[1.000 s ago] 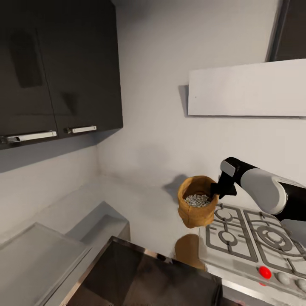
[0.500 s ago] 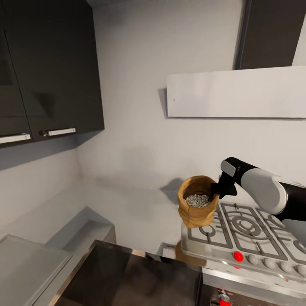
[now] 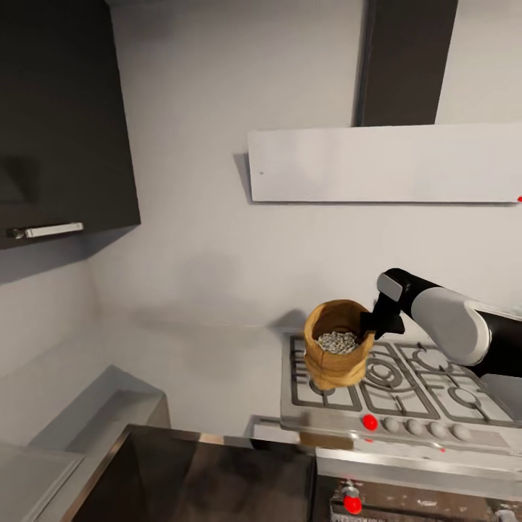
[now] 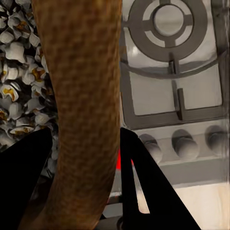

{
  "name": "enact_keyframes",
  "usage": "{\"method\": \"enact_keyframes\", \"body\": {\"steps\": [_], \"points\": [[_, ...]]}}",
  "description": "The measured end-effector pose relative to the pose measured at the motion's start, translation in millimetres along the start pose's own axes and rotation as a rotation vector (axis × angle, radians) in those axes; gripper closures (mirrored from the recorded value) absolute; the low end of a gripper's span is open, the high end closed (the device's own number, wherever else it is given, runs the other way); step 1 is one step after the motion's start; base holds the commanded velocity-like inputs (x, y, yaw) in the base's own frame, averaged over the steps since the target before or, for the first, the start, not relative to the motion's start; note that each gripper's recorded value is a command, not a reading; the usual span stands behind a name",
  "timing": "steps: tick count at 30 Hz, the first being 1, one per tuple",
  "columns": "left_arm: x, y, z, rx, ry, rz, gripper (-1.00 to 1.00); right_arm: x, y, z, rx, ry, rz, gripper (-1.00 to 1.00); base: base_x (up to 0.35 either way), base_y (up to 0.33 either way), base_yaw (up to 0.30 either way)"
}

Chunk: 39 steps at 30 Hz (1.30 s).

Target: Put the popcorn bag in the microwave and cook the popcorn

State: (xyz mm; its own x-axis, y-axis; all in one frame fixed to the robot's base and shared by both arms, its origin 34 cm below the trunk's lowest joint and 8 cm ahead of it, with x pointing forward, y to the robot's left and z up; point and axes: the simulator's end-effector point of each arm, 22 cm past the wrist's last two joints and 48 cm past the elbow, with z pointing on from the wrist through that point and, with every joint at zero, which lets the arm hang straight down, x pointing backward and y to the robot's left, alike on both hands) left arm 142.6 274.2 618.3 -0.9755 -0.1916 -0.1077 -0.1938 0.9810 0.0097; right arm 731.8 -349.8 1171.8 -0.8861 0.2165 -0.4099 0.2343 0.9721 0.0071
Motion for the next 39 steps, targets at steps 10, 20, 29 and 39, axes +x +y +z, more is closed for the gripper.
{"method": "enact_keyframes", "body": {"steps": [10,20,29,39], "points": [[-2.1,-0.4,0.0,0.001,-0.006,0.0,-1.0,-0.8,-0.2,-3.8,-0.002,-0.006,0.001,1.0,0.0,0.0,-0.285],[-4.7,-0.1,0.1,0.001,-0.012,0.0,-1.0,-1.5,-0.5,-7.9,-0.003,-0.012,0.002,1.0,0.0,0.0,-0.263],[-5.7,-0.4,0.1,0.002,-0.015,0.0,-1.0,-2.1,-6.3,-9.1,0.001,-0.015,0.009,1.0,0.0,0.0,-0.283],[-5.8,-0.1,0.1,0.002,-0.015,0.0,-1.0,-2.2,-5.9,-9.2,0.0,-0.015,0.009,1.0,0.0,0.0,-0.289]]}}
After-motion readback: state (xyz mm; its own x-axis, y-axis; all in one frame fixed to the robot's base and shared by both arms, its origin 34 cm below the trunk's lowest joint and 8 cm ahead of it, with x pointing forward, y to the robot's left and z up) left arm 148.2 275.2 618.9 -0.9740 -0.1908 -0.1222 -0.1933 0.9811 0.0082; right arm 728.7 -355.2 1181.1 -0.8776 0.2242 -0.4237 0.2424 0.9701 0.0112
